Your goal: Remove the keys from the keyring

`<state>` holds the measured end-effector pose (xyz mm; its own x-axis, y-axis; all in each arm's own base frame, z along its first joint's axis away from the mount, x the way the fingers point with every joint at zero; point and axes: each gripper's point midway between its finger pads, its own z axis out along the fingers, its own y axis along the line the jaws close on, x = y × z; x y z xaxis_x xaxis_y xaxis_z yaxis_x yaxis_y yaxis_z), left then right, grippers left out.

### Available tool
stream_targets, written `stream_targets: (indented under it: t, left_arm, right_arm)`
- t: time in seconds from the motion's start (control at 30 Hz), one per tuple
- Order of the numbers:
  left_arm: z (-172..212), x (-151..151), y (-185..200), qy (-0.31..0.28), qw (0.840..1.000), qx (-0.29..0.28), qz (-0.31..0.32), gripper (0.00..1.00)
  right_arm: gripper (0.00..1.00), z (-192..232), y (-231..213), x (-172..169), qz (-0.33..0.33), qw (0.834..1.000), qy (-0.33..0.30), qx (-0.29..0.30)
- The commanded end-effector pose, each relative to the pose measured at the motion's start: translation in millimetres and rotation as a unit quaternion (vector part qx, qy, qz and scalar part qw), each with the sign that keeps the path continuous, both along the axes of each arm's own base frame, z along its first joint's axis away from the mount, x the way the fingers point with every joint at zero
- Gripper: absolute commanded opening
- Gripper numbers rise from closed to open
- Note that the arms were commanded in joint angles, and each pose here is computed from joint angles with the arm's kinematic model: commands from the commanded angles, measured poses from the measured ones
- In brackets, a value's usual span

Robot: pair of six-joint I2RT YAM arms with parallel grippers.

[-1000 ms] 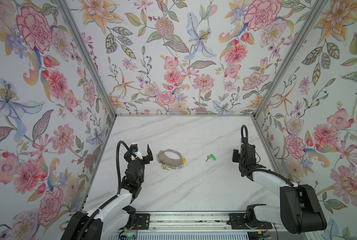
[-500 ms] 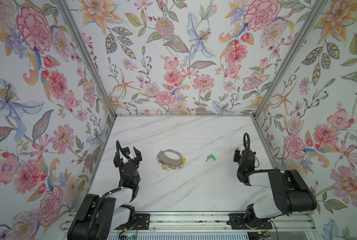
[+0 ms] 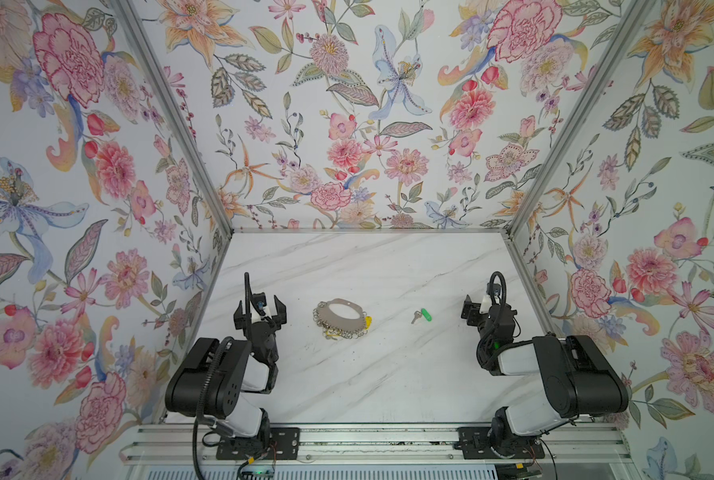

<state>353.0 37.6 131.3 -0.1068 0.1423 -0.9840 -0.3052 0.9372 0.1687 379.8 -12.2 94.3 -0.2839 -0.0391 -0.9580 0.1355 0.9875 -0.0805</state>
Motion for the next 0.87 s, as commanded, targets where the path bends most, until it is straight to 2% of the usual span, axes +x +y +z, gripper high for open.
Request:
stream_targets:
  t: [0.0,0.13,0.83]
  left_arm:
    - [9.2,4.7,0.2,-0.013,1.000,0.000,-0.003,0.99]
    - [15.8,4.6,1.2,-0.027,1.000,0.002,-0.001,0.99]
    - [9.6,4.1,2.2,-0.014,1.000,0.002,0.003,0.99]
  right_arm:
    - [0.99,14.5,3.0,2.7,0.010,0.999,-0.033,0.001]
    - [0.99,14.3,2.9,2.5,0.010,0.999,-0.032,0.001]
    - [0.99,13.1,5.2,4.2,0.025,0.999,-0.027,0.008]
